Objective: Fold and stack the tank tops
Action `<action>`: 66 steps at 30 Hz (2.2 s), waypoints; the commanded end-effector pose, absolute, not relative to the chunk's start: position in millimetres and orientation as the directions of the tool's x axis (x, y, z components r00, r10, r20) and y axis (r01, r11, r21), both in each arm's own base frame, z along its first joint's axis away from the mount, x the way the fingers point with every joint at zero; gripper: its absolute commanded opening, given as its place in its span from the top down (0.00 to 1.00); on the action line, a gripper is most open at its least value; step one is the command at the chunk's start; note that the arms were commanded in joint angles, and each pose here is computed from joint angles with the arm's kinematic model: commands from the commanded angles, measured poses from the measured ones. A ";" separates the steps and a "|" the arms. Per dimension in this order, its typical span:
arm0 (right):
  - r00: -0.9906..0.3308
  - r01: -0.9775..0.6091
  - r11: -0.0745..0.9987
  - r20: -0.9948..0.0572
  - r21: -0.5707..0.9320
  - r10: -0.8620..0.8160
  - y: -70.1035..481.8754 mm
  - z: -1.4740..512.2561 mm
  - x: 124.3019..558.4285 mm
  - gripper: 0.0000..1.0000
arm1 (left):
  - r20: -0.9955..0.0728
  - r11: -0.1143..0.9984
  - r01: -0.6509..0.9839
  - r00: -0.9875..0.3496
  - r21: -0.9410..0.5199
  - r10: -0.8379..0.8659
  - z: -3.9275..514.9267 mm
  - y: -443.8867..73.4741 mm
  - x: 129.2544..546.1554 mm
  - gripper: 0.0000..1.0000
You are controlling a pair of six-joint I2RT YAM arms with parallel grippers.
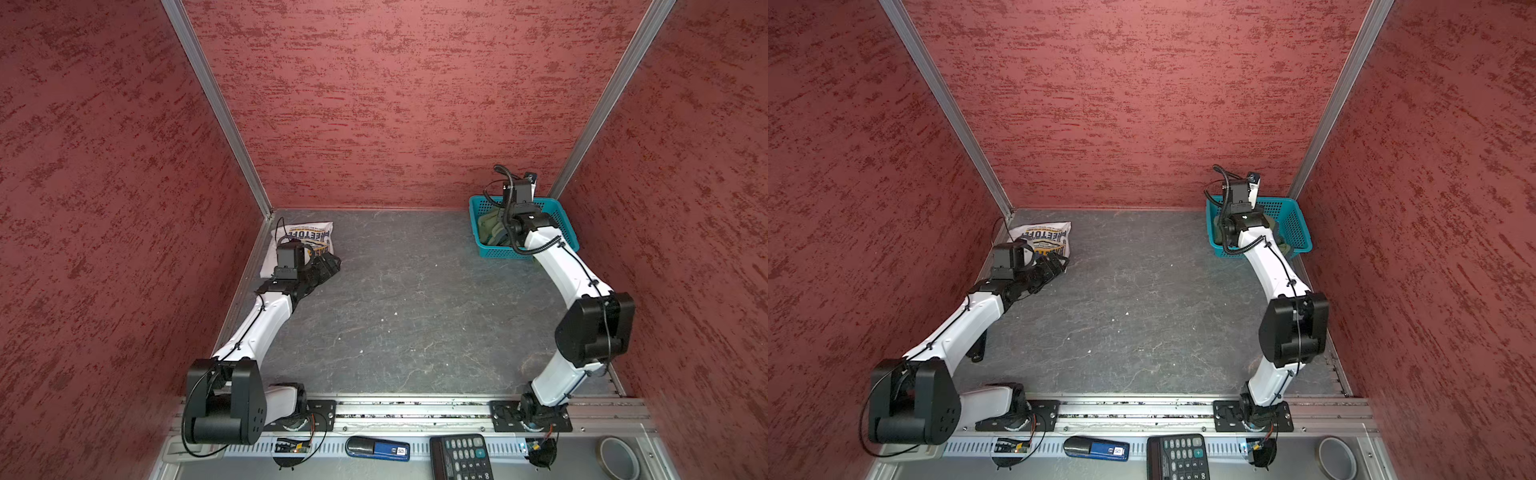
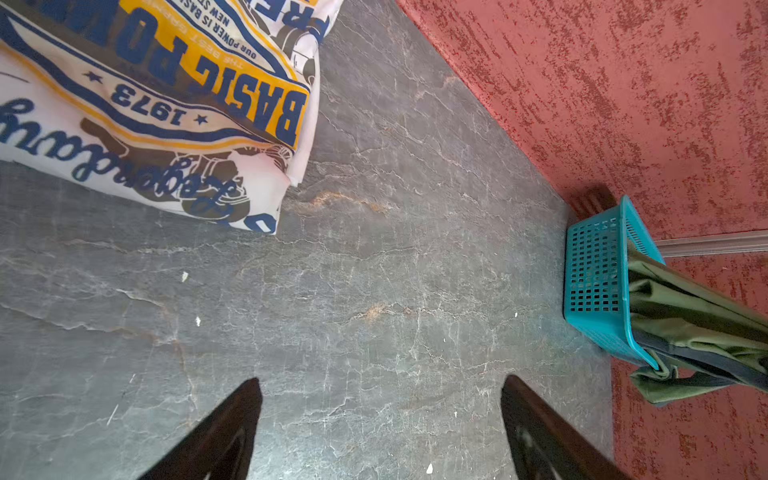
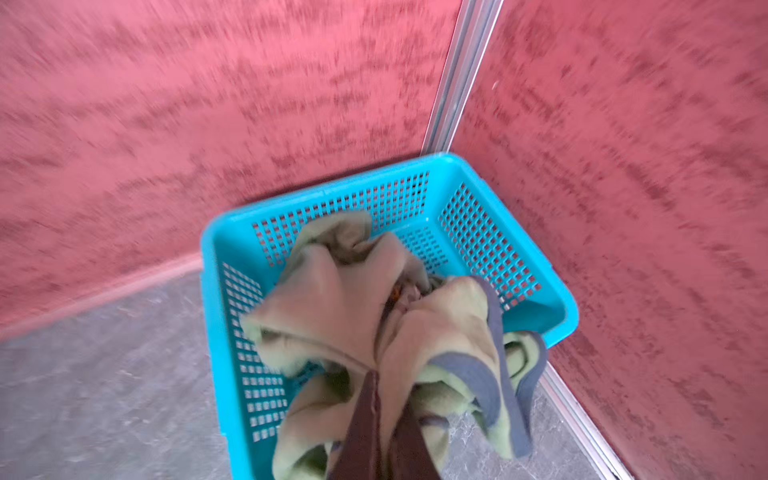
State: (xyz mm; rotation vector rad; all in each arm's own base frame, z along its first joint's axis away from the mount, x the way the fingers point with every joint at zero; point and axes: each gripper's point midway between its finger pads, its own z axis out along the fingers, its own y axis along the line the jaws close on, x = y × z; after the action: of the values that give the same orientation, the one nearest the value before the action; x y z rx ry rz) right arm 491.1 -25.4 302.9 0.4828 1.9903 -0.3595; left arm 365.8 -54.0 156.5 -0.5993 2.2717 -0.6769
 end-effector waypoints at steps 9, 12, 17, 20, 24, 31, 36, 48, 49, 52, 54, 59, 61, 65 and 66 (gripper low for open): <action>-0.126 0.221 0.972 -0.986 0.077 0.106 69.0 480.3 436.1 1.00 | -0.495 0.767 -0.134 -0.692 -0.627 -0.526 175.2 -80.3 356.8 0.09; -0.153 0.105 0.993 -0.986 0.056 0.072 115.4 487.3 424.7 1.00 | -0.502 0.768 -0.116 -0.693 -0.630 -0.517 179.8 -85.1 352.6 0.09; -0.194 -0.119 0.991 -0.980 0.056 0.032 199.8 477.0 403.7 1.00 | -0.525 0.771 -0.090 -0.682 -0.631 -0.510 188.6 -87.7 345.3 0.09; -0.262 -0.238 0.967 -0.965 0.092 0.027 241.8 452.9 396.9 1.00 | -0.538 0.774 -0.070 -0.680 -0.630 -0.499 193.6 -90.2 340.4 0.09; -0.408 -0.306 0.936 -0.912 0.175 0.037 272.8 380.7 399.1 0.98 | -0.539 0.792 -0.052 -0.705 -0.608 -0.460 189.3 -97.2 329.9 0.08; -0.610 -0.186 0.966 -0.792 0.178 0.029 251.4 250.0 392.5 0.40 | -0.469 0.884 -0.024 -0.841 -0.467 -0.270 147.4 -130.5 307.3 0.08; -0.675 -0.111 0.971 -0.733 0.210 0.081 212.3 204.8 367.6 0.31 | -0.395 0.937 -0.091 -0.890 -0.337 -0.229 112.9 -126.2 299.6 0.09; -0.804 -0.251 0.810 -0.580 0.531 0.131 266.4 155.9 303.3 0.28 | -0.284 0.885 -0.231 -0.888 -0.404 -0.361 86.3 -115.8 344.3 0.14; -0.808 -0.266 0.798 -0.577 0.541 0.121 273.6 153.5 299.9 0.27 | -0.281 0.882 -0.239 -0.886 -0.406 -0.369 85.3 -115.5 348.3 0.14; -0.819 -0.288 0.783 -0.565 0.551 0.096 292.4 140.6 295.1 0.23 | -0.265 0.873 -0.262 -0.882 -0.412 -0.390 79.5 -116.5 359.2 0.14; -0.833 -0.299 0.764 -0.547 0.572 0.083 306.8 131.7 296.0 0.23 | -0.253 0.867 -0.275 -0.881 -0.415 -0.400 74.2 -118.3 364.3 0.14; -0.836 -0.282 0.786 -0.542 0.550 0.080 317.7 121.4 307.9 0.34 | -0.240 0.864 -0.304 -0.875 -0.401 -0.420 65.4 -117.9 374.6 0.14; -0.831 -0.239 0.850 -0.552 0.470 0.072 304.1 111.6 315.7 0.54 | -0.250 0.869 -0.318 -0.869 -0.378 -0.426 63.9 -113.8 381.2 0.14; -0.778 -0.194 0.927 -0.626 0.322 0.055 266.8 124.2 320.5 0.92 | -0.268 0.869 -0.346 -0.853 -0.353 -0.448 62.3 -108.4 399.3 0.15; -0.762 -0.186 0.936 -0.645 0.300 0.055 257.6 129.6 318.9 0.95 | -0.275 0.866 -0.352 -0.846 -0.355 -0.456 63.2 -108.3 404.6 0.16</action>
State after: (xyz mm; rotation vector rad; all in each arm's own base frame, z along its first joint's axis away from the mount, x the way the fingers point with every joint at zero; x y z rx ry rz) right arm 311.2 289.2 107.4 -0.1358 2.4668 0.6409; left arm 387.7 -114.7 58.1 -0.5597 2.7316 -0.4490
